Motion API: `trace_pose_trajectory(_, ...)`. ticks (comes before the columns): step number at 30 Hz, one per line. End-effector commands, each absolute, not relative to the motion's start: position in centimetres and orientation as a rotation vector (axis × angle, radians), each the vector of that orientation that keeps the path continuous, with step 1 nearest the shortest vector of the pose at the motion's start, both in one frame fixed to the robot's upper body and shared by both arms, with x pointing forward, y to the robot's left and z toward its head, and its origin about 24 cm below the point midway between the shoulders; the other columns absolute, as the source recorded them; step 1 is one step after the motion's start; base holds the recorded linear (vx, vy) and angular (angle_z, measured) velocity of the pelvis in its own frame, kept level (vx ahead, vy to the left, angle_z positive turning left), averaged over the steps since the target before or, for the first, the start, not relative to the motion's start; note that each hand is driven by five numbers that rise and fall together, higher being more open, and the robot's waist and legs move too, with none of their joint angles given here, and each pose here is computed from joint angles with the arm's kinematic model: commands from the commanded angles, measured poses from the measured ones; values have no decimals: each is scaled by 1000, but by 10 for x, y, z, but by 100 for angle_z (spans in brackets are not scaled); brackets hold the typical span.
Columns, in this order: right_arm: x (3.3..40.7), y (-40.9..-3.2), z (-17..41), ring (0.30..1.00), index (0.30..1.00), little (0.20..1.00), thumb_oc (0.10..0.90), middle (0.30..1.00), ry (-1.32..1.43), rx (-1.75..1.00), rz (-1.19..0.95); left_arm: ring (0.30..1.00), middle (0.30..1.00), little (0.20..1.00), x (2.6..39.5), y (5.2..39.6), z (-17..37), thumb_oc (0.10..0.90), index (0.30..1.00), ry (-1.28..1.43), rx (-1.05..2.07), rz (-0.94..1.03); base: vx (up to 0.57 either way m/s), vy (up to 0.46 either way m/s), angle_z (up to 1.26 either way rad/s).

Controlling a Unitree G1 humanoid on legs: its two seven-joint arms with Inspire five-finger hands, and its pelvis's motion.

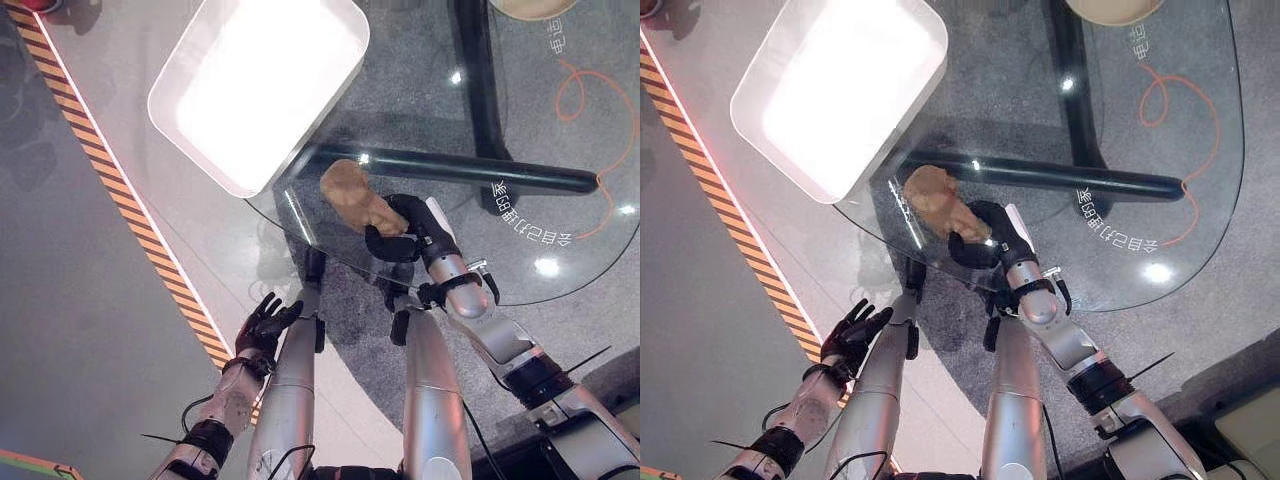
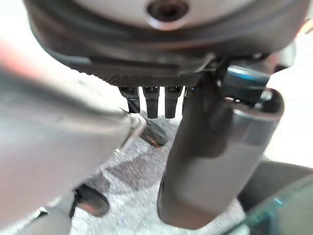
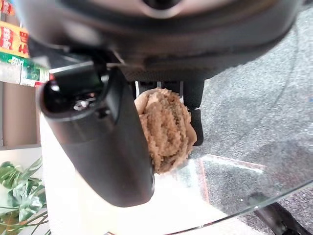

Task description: Wipe the table with a cloth and put it in the basket.

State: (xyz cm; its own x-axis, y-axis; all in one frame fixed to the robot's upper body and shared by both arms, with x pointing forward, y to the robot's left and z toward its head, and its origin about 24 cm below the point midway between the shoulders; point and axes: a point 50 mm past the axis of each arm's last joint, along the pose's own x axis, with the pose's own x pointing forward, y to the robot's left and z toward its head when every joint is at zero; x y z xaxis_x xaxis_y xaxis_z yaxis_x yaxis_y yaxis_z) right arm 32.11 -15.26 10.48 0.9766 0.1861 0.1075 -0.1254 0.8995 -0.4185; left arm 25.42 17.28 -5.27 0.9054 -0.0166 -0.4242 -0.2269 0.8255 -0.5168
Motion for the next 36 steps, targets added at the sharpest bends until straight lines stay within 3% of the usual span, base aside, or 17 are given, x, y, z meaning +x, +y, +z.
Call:
trace_pose_trajectory(1, 301, -124, 171, 300, 300, 200, 100, 300, -522, -291, 268, 900, 900, 900, 235, 174, -55, 800, 900, 407, -621, 81, -44, -90, 6)
trace_pose_trajectory(12, 291, -150, 167, 300, 300, 200, 100, 300, -523, -251, 155, 900, 900, 900, 233, 177, -21, 800, 900, 195, -827, -118, -19, -41, 6)
trace_pose_trajectory(17, 276, -166, 162, 300, 300, 200, 100, 300, -525, -36, 149, 900, 900, 900, 229, 172, 5, 800, 900, 63, -962, -266, -4, -11, 1)
trace_pose_trajectory(22, 262, -173, 167, 300, 300, 200, 100, 300, -597, 2, 152, 900, 900, 900, 227, 171, 21, 800, 900, -15, -993, -343, 0, 0, 0)
trace_pose_trajectory(36, 246, -153, 183, 300, 300, 200, 100, 300, -662, -59, 401, 900, 900, 900, 234, 150, 58, 800, 900, -75, -1204, -579, 0, 0, 0)
